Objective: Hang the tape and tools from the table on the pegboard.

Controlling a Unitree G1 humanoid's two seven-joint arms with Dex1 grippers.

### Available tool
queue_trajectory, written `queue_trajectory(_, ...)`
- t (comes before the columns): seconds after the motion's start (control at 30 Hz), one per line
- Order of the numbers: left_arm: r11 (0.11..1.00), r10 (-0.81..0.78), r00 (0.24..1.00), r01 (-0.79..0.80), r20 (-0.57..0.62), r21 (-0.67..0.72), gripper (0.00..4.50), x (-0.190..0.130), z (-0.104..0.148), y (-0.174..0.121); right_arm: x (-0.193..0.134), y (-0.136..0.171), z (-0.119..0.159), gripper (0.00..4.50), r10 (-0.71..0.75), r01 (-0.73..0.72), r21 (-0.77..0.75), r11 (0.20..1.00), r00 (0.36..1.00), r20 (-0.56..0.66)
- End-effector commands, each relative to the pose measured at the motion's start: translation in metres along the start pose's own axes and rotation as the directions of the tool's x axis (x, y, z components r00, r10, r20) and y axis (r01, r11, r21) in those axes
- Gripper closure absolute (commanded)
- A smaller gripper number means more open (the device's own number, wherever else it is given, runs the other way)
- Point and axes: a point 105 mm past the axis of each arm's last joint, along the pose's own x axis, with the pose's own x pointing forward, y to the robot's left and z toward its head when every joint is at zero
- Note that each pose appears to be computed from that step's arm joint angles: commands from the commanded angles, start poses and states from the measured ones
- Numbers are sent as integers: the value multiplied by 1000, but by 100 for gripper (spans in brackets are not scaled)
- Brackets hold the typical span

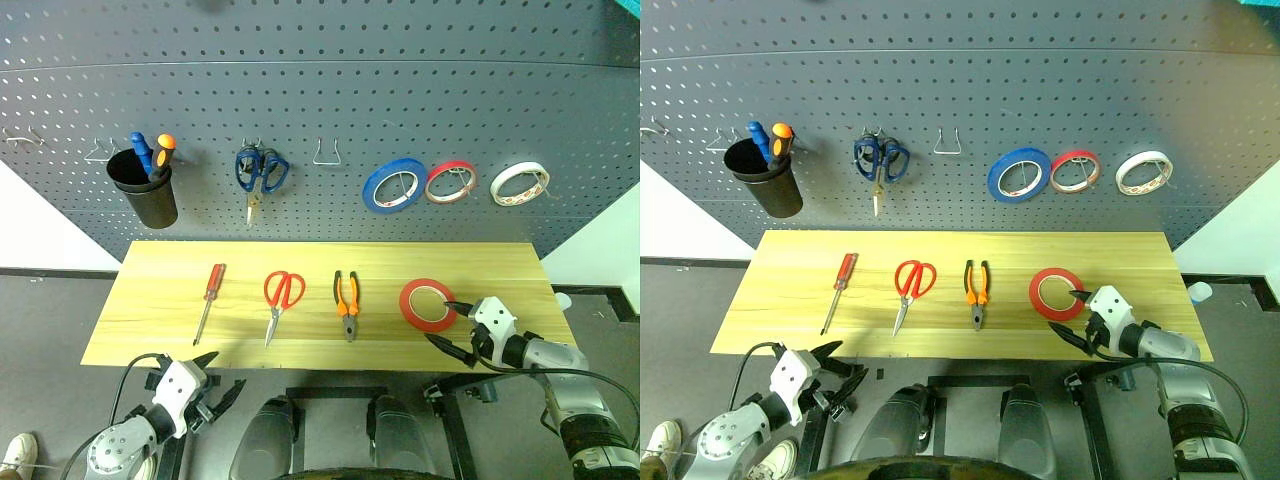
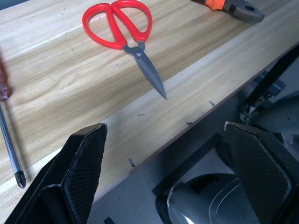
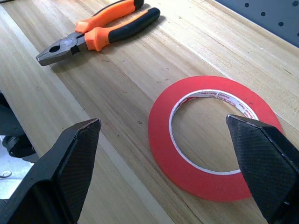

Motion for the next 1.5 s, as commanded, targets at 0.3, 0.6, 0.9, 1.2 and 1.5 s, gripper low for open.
queue_trajectory(0.3, 1000, -17, 997, 16, 70, 2, 30, 15, 19, 2, 14, -1, -6, 0, -20, 19, -23, 1000, 998, -57)
queue_trajectory(0.6, 975, -219, 967, 212, 127, 72, 30, 65, 53, -18, 44, 11, -8, 0, 8, -17, -79, 997, 993, -119)
queue_trajectory(0.9, 912, -406, 906, 395, 118, 109, 30, 89, 73, -38, 60, 7, -15, 0, -16, -3, -83, 997, 972, -234)
queue_trajectory(1.2, 904, -425, 901, 416, 90, 104, 26, 87, 71, -38, 59, 7, -22, 85, -5, 0, -16, 1000, 954, -299)
queue_trajectory(1.5, 911, -408, 909, 399, 84, 108, 26, 86, 69, -36, 55, 7, -23, 380, -5, 3, -8, 1000, 950, -313)
